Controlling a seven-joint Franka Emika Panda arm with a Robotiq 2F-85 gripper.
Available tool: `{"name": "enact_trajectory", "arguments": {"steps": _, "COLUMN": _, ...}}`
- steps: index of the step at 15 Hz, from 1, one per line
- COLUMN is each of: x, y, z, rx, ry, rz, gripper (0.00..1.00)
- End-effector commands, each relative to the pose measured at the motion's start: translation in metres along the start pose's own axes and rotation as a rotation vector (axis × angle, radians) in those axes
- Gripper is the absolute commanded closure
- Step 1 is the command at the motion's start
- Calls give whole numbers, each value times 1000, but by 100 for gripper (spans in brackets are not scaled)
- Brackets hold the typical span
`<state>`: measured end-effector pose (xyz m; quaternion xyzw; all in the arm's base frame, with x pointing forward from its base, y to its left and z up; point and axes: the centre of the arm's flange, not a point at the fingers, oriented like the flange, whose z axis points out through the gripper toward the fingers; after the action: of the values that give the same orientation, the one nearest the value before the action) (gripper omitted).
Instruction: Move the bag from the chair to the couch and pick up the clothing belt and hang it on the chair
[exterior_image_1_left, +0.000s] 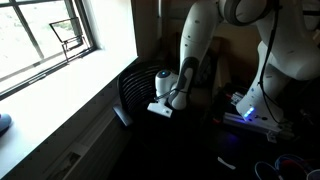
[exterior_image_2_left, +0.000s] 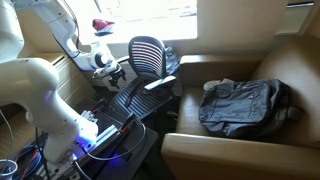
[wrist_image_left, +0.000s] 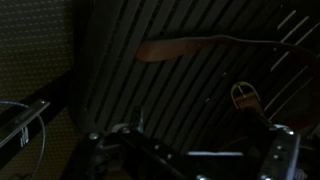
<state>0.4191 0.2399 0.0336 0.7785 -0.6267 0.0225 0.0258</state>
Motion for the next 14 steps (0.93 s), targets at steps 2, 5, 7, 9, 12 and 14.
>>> {"name": "enact_trajectory", "arguments": {"steps": 2, "x": -8, "y": -4, "z": 7, "rx": -13, "ry": -24, "rz": 40, "gripper": 0}}
{"name": "enact_trajectory", "arguments": {"steps": 5, "x": -10, "y": -8, "z": 10, "rx": -22, "ry": -39, "rz": 54, "gripper": 0}}
{"name": "enact_trajectory", "arguments": {"steps": 7, "x": -14, "y": -17, "z": 26, "rx": -32, "ry": 10, "rz": 142, "gripper": 0}}
{"name": "enact_trajectory", "arguments": {"steps": 9, "x": -19, "y": -27, "z": 56, "rx": -42, "ry": 43, "rz": 275, "gripper": 0}}
{"name": "enact_trajectory", "arguments": {"steps": 12, "x": -21, "y": -30, "z": 94, "rx": -136, "ry": 11, "rz": 403, "gripper": 0}}
{"name": "enact_trajectory", "arguments": {"steps": 14, "x": -21, "y": -31, "z": 118, "rx": -218, "ry": -70, "rz": 420, "gripper": 0}}
